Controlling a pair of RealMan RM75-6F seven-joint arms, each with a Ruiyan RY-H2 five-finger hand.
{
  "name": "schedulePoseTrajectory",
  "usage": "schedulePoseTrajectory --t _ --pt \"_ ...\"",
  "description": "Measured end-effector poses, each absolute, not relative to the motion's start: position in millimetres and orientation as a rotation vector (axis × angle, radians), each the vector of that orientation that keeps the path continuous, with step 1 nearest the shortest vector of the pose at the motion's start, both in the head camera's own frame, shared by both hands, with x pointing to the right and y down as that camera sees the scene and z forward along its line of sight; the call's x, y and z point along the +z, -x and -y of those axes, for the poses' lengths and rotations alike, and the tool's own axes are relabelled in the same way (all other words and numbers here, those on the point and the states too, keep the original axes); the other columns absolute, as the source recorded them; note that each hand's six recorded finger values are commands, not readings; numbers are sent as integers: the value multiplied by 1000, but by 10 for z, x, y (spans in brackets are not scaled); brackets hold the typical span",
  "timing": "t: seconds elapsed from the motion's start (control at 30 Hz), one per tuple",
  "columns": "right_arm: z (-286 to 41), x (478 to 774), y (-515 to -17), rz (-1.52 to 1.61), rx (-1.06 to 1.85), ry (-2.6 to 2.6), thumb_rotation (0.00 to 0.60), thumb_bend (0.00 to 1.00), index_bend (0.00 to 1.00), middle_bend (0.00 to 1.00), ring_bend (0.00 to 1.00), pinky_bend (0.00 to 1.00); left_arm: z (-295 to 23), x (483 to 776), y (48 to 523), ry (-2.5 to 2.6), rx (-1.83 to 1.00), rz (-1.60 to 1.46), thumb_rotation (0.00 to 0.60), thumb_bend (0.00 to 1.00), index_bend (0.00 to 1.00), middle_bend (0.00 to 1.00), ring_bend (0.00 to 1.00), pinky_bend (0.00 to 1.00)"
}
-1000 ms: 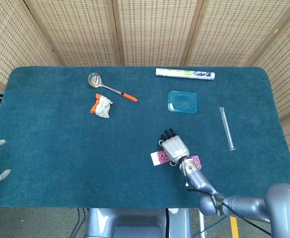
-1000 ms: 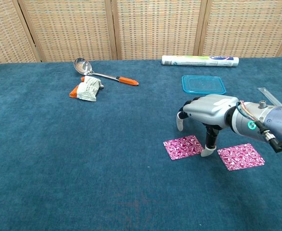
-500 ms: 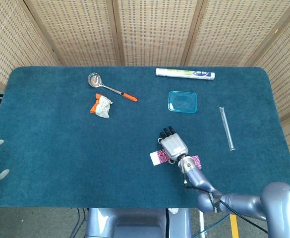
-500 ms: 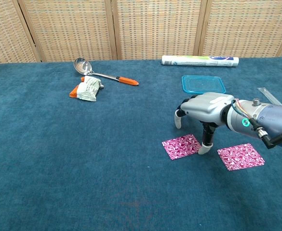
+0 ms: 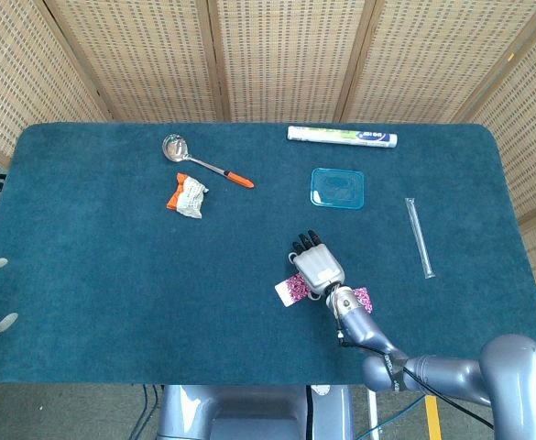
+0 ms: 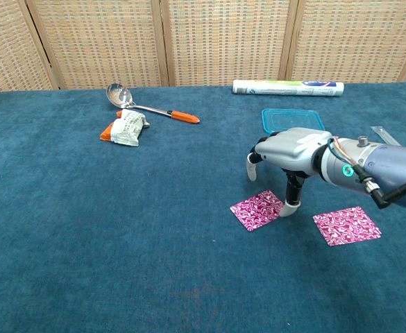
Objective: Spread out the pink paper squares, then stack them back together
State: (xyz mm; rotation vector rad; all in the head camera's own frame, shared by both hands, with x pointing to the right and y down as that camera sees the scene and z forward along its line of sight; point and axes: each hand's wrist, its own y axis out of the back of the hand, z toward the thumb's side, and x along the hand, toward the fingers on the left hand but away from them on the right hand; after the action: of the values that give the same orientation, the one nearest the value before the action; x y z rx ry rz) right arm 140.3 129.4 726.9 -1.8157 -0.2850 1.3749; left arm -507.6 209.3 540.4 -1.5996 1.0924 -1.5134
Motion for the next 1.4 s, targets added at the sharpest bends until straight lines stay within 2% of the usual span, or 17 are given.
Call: schedulePoseTrajectory --t 0.43,1.0,1.1,1.23,1.4 --pt "-1464 7247 -1342 247 1346 1845 600 185 333 157 0 0 -2119 5364 5099 1588 -1513 -1101 600 134 213 0 0 0" --pt "-1440 7303 -1276 230 1349 1834 600 187 335 157 0 0 -2113 5380 5126 1589 -1518 -1104 600 133 213 0 0 0" --pt "-1428 7301 -1271 232 1349 1831 600 197 342 157 0 0 -2112 5379 5126 1589 -1517 -1105 600 133 213 0 0 0" --pt "-1412 7292 -1255 237 1346 1830 600 258 345 157 0 0 -2114 5378 5130 1588 -1517 -1107 600 133 213 0 0 0" --pt "-1404 7283 -1236 234 1341 1826 600 260 345 157 0 0 -2118 5378 5142 1586 -1520 -1109 600 133 213 0 0 0"
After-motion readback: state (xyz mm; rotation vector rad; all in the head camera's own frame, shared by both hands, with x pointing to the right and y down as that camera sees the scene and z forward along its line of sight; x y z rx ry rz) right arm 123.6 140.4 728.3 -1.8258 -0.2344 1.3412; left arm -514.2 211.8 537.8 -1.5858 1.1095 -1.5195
